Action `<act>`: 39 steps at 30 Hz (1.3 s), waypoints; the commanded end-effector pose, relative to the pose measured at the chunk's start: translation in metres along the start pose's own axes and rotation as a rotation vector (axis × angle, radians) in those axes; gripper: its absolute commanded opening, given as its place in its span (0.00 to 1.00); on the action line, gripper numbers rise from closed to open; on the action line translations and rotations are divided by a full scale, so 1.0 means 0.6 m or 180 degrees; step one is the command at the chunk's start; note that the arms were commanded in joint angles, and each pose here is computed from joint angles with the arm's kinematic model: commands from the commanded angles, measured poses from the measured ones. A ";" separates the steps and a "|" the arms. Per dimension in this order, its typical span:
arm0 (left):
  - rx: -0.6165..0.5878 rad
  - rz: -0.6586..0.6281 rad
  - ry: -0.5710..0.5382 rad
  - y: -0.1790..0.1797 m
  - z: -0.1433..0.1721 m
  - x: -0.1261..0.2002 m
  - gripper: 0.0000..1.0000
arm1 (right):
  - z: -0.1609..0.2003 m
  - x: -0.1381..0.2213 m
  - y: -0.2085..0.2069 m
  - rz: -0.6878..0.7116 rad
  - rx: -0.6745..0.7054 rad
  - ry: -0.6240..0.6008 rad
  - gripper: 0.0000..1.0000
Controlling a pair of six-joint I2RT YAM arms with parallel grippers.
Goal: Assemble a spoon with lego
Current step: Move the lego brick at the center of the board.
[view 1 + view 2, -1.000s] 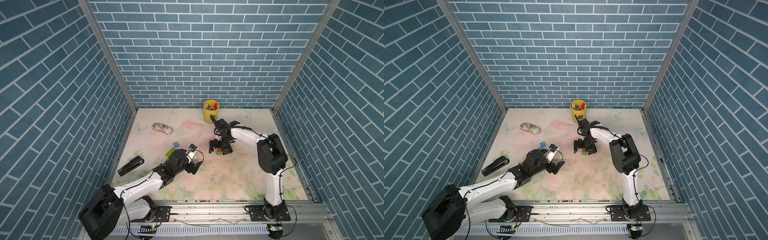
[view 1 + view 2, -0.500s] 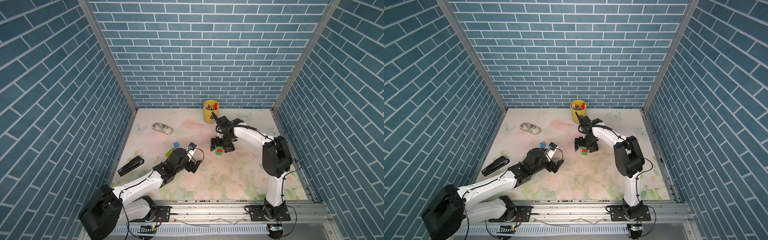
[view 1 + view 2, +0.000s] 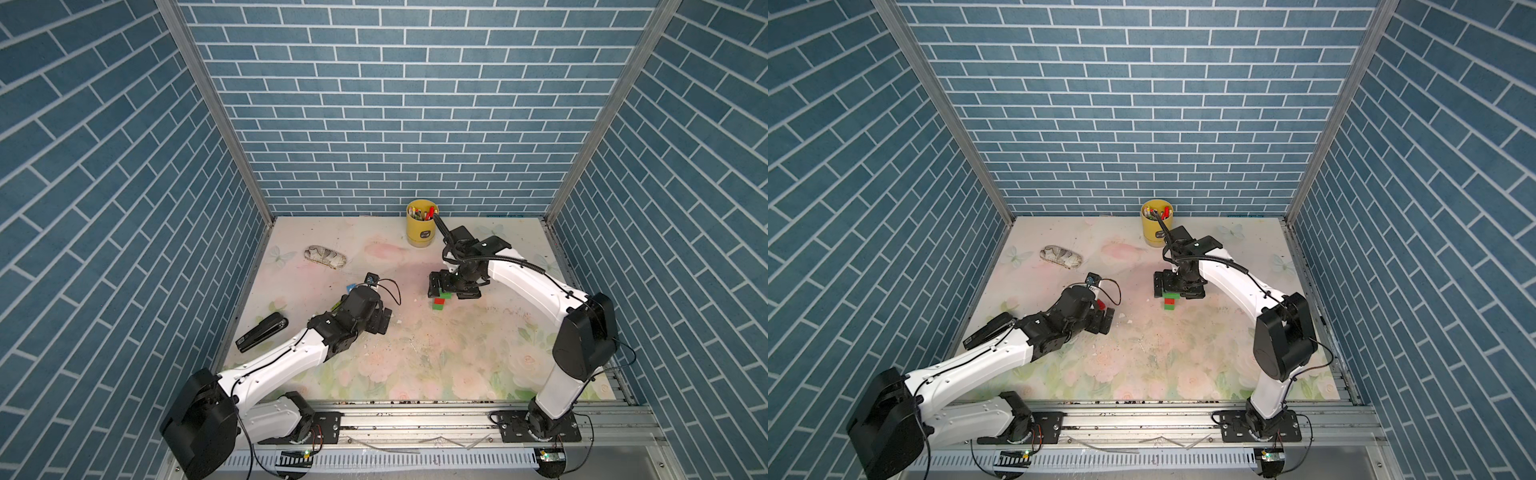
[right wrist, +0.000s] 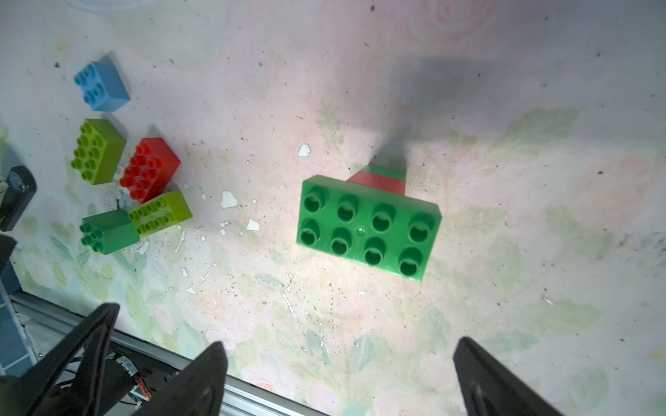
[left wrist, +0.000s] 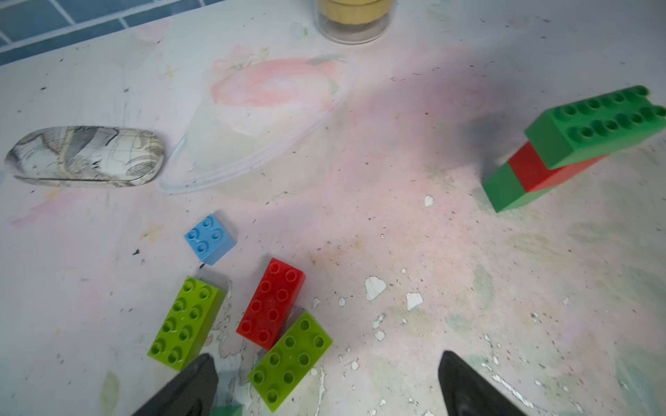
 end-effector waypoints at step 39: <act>0.1470 -0.0400 0.1583 0.017 0.068 -0.118 0.94 | -0.097 0.160 -0.021 -0.0194 0.0377 -0.0676 0.99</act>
Point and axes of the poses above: each gripper's point midway between its finger pads, its own x axis back along the fingers, its own y axis along the line the jaws close on, z = x × y, the point moved 5 cm from there along x, back along the fingers, and after that the axes turned 14 degrees about -x, right-handed, at the moved point
